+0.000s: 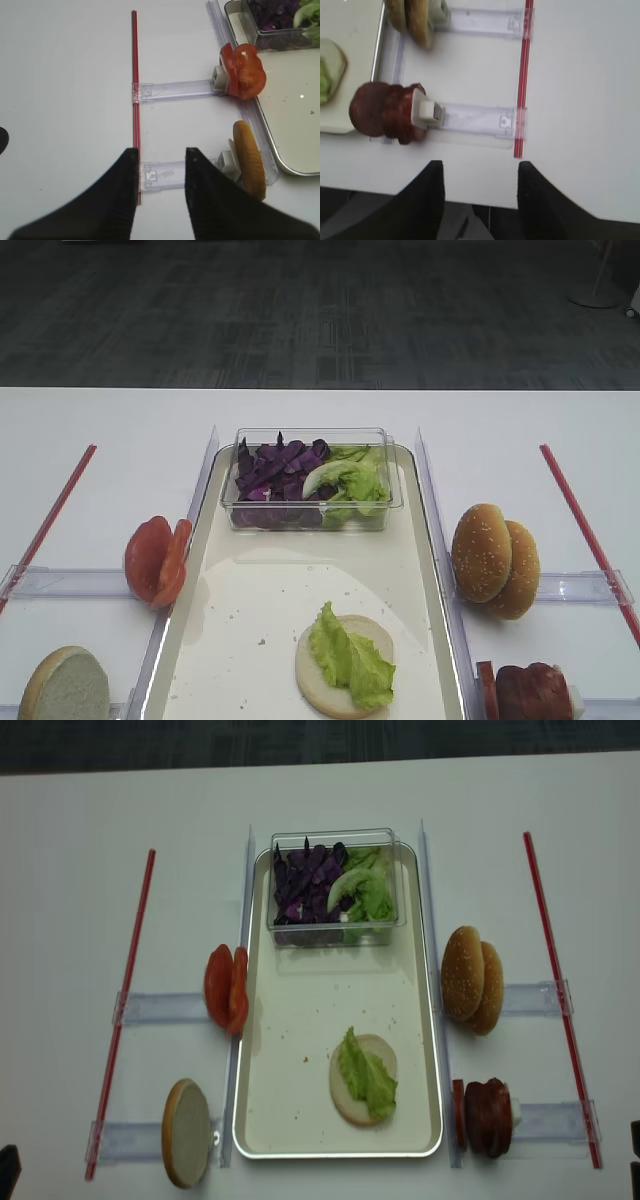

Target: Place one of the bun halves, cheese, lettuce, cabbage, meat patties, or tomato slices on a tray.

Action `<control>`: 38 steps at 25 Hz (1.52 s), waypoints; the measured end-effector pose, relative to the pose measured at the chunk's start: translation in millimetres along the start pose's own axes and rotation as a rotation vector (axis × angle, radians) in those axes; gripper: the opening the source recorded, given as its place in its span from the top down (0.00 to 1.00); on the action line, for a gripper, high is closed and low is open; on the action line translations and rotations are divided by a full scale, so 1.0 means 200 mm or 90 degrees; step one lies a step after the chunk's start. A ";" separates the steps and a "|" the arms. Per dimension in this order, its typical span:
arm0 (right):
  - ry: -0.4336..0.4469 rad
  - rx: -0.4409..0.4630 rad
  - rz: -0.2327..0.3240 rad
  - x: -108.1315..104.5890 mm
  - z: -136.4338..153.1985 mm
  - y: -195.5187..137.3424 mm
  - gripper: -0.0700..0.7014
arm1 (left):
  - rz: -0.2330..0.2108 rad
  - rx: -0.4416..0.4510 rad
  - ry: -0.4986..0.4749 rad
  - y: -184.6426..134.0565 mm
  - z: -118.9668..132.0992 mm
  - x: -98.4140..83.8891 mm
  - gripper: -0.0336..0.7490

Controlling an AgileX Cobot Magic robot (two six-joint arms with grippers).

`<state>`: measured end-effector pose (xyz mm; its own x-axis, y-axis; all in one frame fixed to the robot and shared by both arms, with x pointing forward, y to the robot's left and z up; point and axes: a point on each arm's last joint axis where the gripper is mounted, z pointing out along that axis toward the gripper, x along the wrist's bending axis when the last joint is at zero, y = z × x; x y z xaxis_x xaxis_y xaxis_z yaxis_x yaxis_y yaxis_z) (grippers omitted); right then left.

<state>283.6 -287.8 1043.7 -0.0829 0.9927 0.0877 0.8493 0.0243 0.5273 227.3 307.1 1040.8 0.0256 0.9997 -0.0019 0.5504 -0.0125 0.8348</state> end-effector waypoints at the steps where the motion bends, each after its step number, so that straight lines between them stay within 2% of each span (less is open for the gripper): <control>1: -0.001 -0.024 0.012 0.00 -0.01 -0.01 0.42 | 0.000 0.000 0.000 0.00 0.00 0.00 0.67; 5: -0.003 -0.098 0.049 0.00 -0.06 -0.06 0.42 | 0.000 0.000 0.000 0.00 0.00 0.00 0.67; 12: -0.010 -0.131 0.055 0.00 -0.08 -0.07 0.42 | 0.000 0.000 0.000 0.00 0.00 0.00 0.67; 22: -0.027 -0.145 0.050 -0.01 -0.07 -0.07 0.42 | 0.000 0.000 0.000 0.00 0.00 0.00 0.67; 27: -0.035 -0.180 0.027 -0.02 -0.07 -0.08 0.42 | 0.000 0.000 0.000 0.00 0.00 0.00 0.67; 38: -0.035 -0.241 0.016 -0.01 -0.10 -0.15 0.42 | 0.000 0.000 0.000 0.00 0.00 0.00 0.67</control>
<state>248.8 -293.2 1045.0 -0.0277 0.9975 0.0649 0.5972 -0.0356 0.8013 227.3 307.1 1040.8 0.0256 0.9997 -0.0019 0.5504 -0.0125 0.8348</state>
